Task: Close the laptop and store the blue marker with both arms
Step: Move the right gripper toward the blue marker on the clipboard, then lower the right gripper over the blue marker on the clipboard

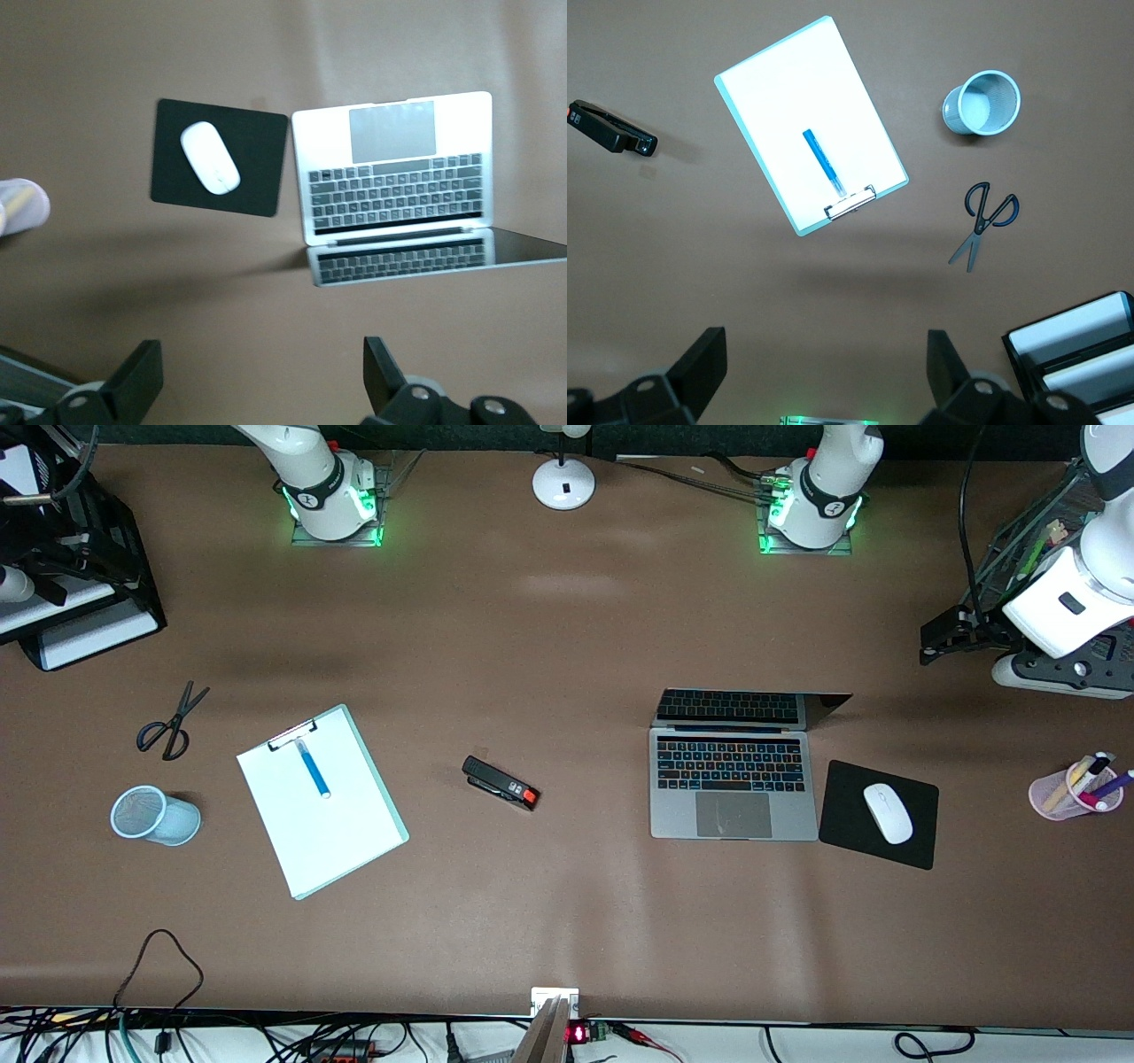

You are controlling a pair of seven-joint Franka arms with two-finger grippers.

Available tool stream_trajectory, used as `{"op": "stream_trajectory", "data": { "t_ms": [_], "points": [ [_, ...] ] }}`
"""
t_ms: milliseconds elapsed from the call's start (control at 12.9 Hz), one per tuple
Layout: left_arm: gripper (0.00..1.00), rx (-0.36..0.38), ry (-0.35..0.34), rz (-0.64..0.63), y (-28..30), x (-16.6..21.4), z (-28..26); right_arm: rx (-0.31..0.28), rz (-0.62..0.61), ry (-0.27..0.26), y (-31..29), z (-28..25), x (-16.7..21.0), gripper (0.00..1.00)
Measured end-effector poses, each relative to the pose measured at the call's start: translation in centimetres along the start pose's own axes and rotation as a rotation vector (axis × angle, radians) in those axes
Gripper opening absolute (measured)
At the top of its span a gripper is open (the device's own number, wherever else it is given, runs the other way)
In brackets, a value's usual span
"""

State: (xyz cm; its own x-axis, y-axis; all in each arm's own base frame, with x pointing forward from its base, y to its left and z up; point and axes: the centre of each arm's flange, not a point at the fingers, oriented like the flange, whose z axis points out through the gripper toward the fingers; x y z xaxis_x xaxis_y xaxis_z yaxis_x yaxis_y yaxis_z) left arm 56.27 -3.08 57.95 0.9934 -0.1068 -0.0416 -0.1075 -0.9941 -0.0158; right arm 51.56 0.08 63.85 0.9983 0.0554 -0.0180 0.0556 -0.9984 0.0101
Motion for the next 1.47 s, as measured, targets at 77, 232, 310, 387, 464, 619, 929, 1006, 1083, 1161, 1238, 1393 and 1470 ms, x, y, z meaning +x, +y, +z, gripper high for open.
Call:
{"op": "stream_trajectory", "data": {
  "t_ms": [77,232,310,387,464,619,929,1006,1083,1161,1238,1393,1470],
  "points": [
    [1.00,0.010,0.003,0.001,-0.1,0.0,0.0,0.000,0.000,0.000,0.0,0.0,0.0,1.00],
    [1.00,0.019,0.006,0.002,-0.2,0.1,0.0,0.000,0.000,0.003,0.0,-0.1,0.0,1.00],
    [1.00,0.019,0.007,0.001,-0.3,0.1,0.0,0.000,0.000,0.004,0.0,-0.2,0.0,1.00],
    [1.00,0.019,0.006,0.000,-0.3,0.2,0.1,0.000,-0.001,-0.001,0.0,0.0,0.1,1.00],
    [1.00,0.020,0.007,0.000,-0.4,0.2,0.1,0.000,-0.008,-0.014,-0.1,0.8,0.6,1.00],
    [1.00,0.020,0.009,0.000,-0.4,0.3,0.2,-0.001,-0.063,-0.051,-0.6,3.7,2.5,1.00],
    [1.00,0.020,0.007,0.001,-0.3,0.4,0.3,0.001,-0.300,-0.105,-2.5,12.5,7.8,1.00],
    [1.00,0.020,0.006,0.001,-0.4,0.4,0.4,0.003,-0.330,-0.103,-2.9,14.6,8.9,0.96],
    [1.00,0.020,0.005,0.000,-0.4,0.4,0.4,0.004,-0.355,-0.102,-3.5,16.4,9.9,0.96],
    [1.00,0.020,0.004,0.001,-0.4,0.4,0.5,0.002,-0.394,-0.096,-4.4,18.1,10.7,0.86],
    [1.00,0.019,0.002,0.002,-0.3,0.4,0.5,-0.002,-0.440,-0.082,-5.4,19.7,11.5,0.83],
    [1.00,0.019,-0.001,0.005,-0.2,0.4,0.5,-0.009,-0.524,-0.055,-6.7,23.1,13.1,0.81],
    [1.00,0.019,0.000,0.006,-0.1,0.4,0.5,-0.013,-0.545,-0.044,-6.8,25.2,13.7,0.74]
  ]
}}
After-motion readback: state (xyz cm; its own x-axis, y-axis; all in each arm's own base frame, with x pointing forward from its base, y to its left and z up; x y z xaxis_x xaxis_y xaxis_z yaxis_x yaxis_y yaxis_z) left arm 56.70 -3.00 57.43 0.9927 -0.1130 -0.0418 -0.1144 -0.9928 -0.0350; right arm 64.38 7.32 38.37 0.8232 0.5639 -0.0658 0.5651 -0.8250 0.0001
